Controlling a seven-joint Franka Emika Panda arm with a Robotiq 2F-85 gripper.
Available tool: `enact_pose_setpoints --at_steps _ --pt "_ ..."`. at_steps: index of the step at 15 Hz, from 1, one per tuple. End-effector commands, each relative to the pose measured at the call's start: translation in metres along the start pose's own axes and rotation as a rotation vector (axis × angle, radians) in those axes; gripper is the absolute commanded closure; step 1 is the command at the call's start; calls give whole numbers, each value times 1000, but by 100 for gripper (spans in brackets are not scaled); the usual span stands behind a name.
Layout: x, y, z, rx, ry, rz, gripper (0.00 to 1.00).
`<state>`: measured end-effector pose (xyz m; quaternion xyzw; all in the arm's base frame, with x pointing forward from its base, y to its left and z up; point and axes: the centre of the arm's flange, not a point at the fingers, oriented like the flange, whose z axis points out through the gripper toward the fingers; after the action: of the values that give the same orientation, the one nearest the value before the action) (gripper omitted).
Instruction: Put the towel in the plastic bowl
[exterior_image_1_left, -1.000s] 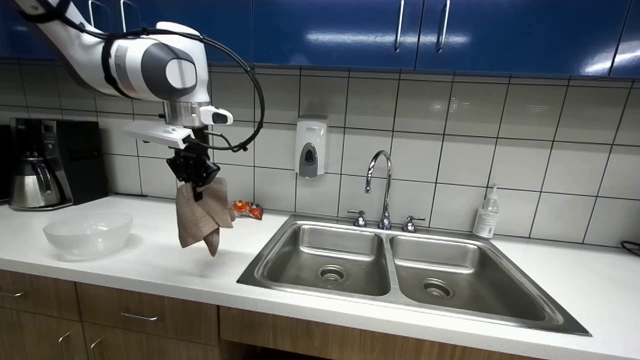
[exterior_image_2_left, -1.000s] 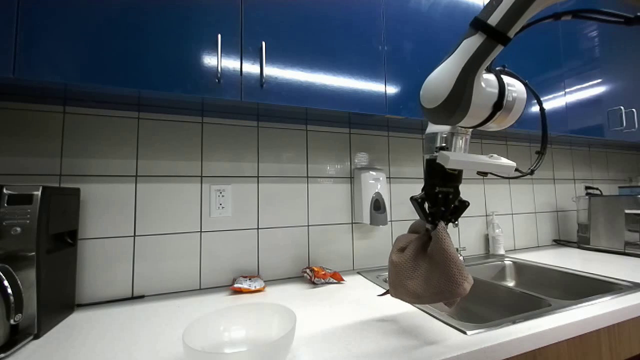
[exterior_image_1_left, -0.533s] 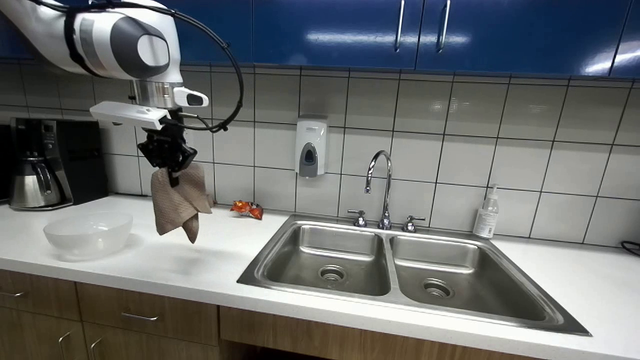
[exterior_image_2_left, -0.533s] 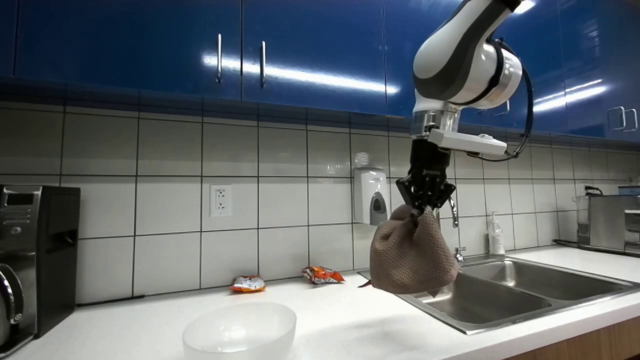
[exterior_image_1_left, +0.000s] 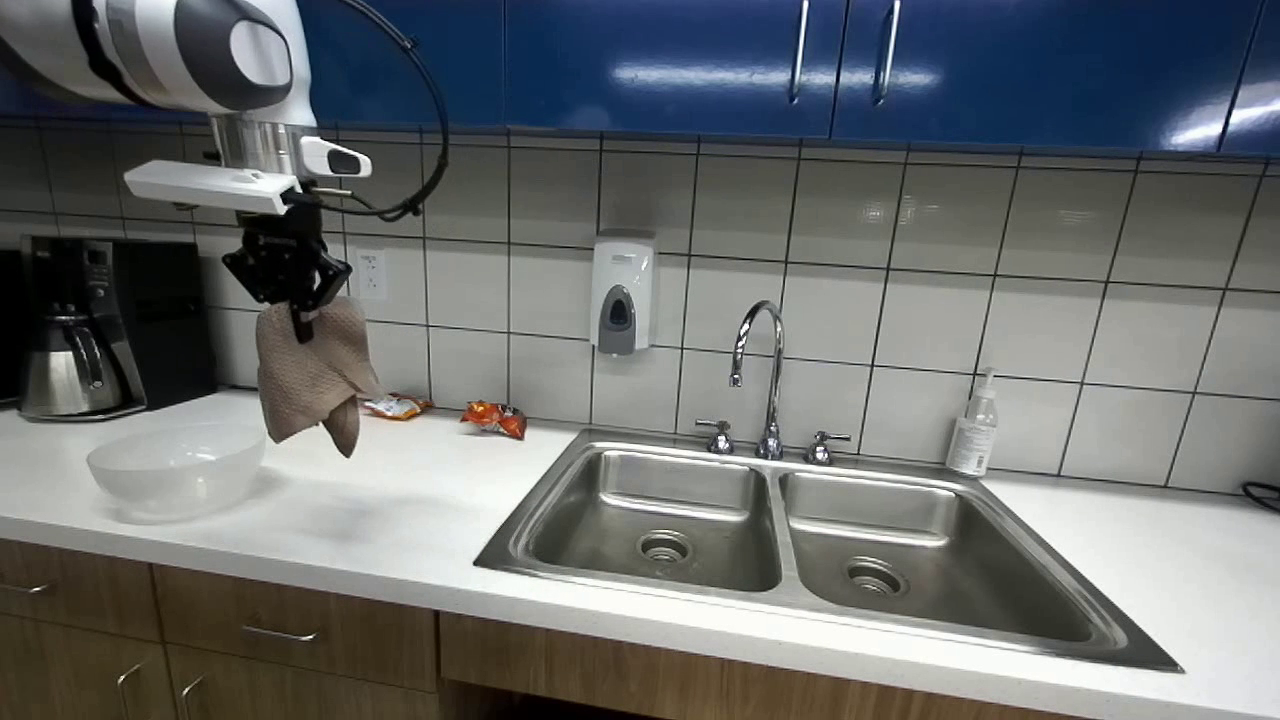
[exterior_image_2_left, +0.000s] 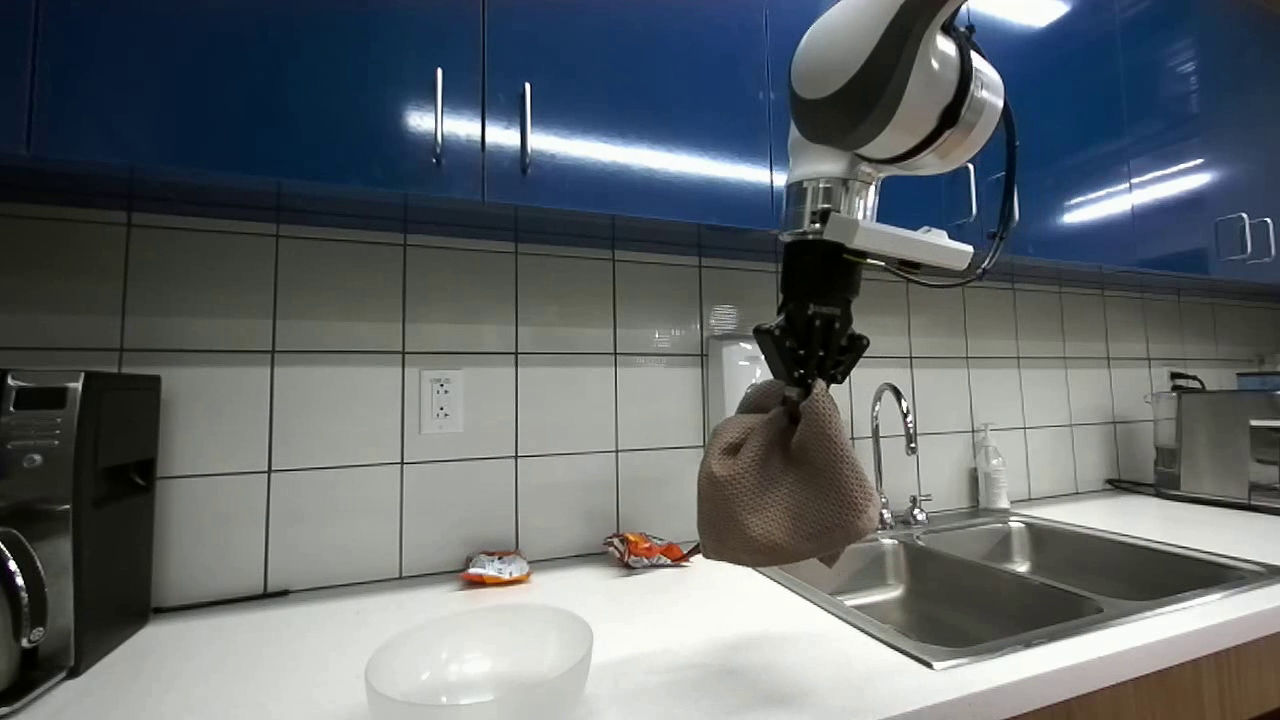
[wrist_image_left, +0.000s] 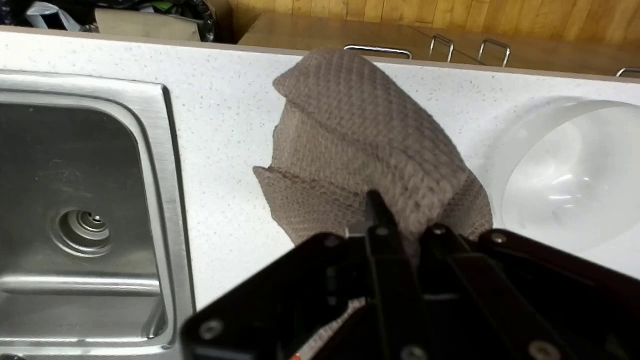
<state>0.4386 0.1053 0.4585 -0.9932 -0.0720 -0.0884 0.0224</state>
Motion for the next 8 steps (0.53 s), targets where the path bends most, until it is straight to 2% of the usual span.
enact_pose_setpoints --at_steps 1,8 --pt "14 -22 -24 -5 -4 -72 98" --pt "16 -74 -40 0 -31 -201 98"
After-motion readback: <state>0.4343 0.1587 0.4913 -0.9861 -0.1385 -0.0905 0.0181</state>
